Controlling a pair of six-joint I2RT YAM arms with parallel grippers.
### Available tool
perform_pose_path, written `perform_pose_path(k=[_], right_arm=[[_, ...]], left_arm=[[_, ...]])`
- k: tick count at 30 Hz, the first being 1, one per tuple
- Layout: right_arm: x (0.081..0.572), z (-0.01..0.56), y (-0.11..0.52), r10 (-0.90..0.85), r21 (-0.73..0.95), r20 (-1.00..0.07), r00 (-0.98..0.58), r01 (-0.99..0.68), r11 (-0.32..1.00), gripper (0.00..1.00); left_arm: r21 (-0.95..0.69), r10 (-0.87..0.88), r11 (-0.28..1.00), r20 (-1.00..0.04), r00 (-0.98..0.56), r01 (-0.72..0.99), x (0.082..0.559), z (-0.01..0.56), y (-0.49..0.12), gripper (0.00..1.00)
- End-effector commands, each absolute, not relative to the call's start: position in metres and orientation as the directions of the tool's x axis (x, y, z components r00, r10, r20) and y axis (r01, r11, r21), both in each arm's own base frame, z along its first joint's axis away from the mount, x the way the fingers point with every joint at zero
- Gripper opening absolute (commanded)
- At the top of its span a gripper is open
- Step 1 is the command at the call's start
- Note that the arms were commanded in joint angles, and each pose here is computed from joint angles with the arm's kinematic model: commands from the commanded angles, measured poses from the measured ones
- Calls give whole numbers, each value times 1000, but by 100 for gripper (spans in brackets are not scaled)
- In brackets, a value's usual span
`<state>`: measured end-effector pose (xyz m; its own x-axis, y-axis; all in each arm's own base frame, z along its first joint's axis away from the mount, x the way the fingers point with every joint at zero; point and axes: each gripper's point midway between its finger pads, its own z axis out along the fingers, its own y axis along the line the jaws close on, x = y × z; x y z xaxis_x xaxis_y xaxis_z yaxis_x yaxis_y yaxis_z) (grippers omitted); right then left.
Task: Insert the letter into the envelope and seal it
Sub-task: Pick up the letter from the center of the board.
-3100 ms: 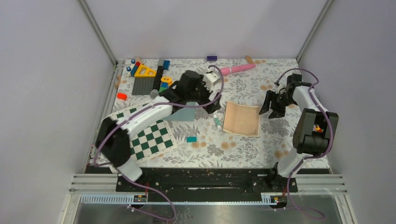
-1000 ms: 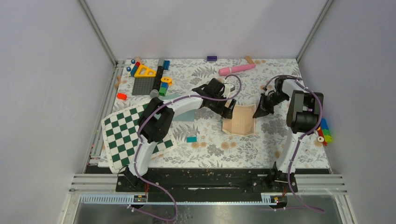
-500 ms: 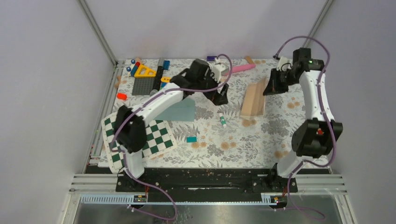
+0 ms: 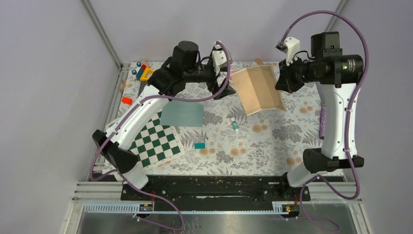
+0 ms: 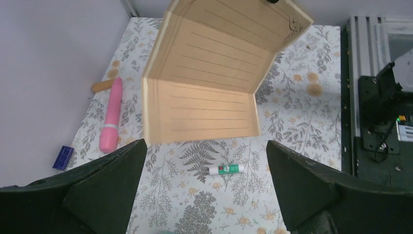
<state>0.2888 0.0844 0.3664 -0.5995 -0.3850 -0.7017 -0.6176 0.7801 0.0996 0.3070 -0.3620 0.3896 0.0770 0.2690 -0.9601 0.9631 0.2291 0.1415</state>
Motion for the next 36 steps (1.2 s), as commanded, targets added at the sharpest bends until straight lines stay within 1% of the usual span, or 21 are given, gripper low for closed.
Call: perform_pose_path(k=[1,6,8,12,17,22,25,27,28,30,36], right_arm=[[222,360,93,-540,89,-617,-573,-733,675,0],[205,352,101,-609,70,-590,-530,-785,615,0],[200,347,102,-631,68,-578,-517,-801,594,0],[197,344,104,-649,62,-569,-504,-814,577,0],[197,351,103,-660,20,-586,-471,-822,569,0],[204,360,98,-660,-41,-601,-450,-808,588,0],[206,366,96,-659,-71,-610,-439,-798,598,0],[207,370,95,-656,-86,-620,-429,-795,601,0],[207,372,95,-655,-90,-626,-423,-795,600,0],[206,376,96,-650,-93,-638,-413,-796,598,0],[205,378,97,-647,-94,-643,-409,-796,597,0]], left_arm=[[191,257,76,-952,166,979,288,394,-368,99],[225,285,58,-938,199,973,296,388,-371,99],[225,287,30,-935,208,974,294,387,-373,99],[172,285,-65,-941,184,983,279,374,-376,99],[68,295,-150,-949,110,986,262,345,-378,99],[-15,314,-192,-948,47,981,250,323,-377,98],[-32,324,-193,-945,33,981,248,317,-376,93],[-28,332,-186,-943,35,982,249,314,-375,87],[-29,335,-182,-942,34,983,249,313,-375,81],[-31,336,-178,-941,31,983,251,313,-376,66],[-47,335,-167,-942,12,985,256,316,-380,43]])
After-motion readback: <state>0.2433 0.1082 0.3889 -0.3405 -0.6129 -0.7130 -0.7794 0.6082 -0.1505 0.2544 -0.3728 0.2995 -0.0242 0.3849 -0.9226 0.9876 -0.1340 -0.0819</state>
